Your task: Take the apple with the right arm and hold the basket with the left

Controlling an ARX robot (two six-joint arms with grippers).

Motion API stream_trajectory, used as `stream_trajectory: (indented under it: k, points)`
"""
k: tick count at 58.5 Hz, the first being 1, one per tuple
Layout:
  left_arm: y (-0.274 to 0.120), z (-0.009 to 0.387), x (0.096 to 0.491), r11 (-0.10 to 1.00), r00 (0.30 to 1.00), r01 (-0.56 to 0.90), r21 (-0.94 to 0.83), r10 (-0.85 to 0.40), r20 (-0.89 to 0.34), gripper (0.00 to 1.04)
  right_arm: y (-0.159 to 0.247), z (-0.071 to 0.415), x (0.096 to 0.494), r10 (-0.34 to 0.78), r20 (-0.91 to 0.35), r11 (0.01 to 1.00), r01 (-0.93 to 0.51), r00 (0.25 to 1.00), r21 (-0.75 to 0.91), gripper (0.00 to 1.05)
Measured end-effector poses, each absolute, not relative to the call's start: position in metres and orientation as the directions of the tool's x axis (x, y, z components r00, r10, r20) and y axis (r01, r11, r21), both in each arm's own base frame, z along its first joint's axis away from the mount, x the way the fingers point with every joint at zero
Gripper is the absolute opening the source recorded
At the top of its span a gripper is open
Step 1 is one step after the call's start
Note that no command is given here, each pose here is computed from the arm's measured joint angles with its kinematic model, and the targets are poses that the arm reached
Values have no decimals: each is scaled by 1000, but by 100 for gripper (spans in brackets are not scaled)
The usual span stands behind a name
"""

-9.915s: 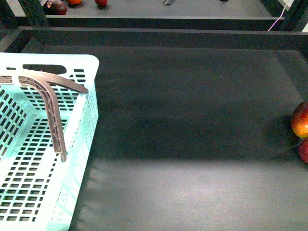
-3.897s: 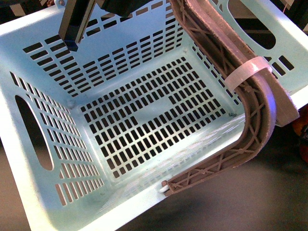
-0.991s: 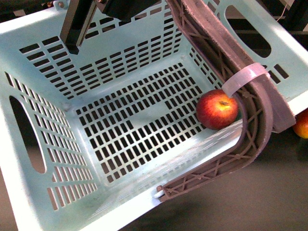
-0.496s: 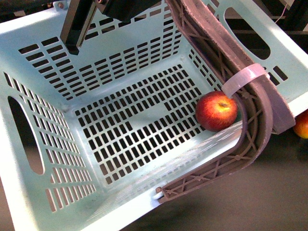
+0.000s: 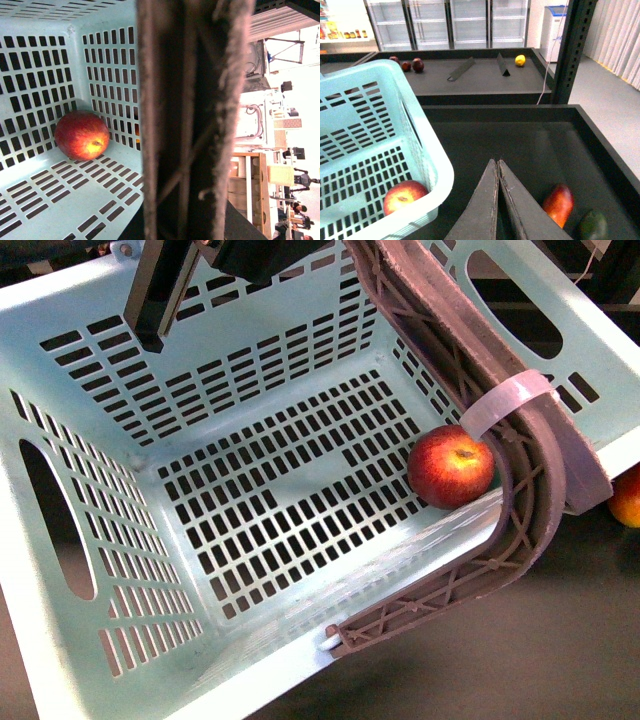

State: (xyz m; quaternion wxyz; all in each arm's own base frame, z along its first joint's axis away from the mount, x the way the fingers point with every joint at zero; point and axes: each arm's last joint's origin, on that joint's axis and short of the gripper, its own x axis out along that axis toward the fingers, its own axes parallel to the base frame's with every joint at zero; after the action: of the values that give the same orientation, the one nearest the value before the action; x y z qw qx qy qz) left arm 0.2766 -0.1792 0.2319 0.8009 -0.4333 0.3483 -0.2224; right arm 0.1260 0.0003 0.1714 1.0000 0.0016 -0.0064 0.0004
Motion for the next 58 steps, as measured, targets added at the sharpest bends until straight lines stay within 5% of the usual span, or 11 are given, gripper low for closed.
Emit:
stream_trajectory:
  k: [58]
  points:
    - [-179,232,277,526,659,54,-849,-657,-365,6,0,169,97,1,11,1000,-1,1000,3,2]
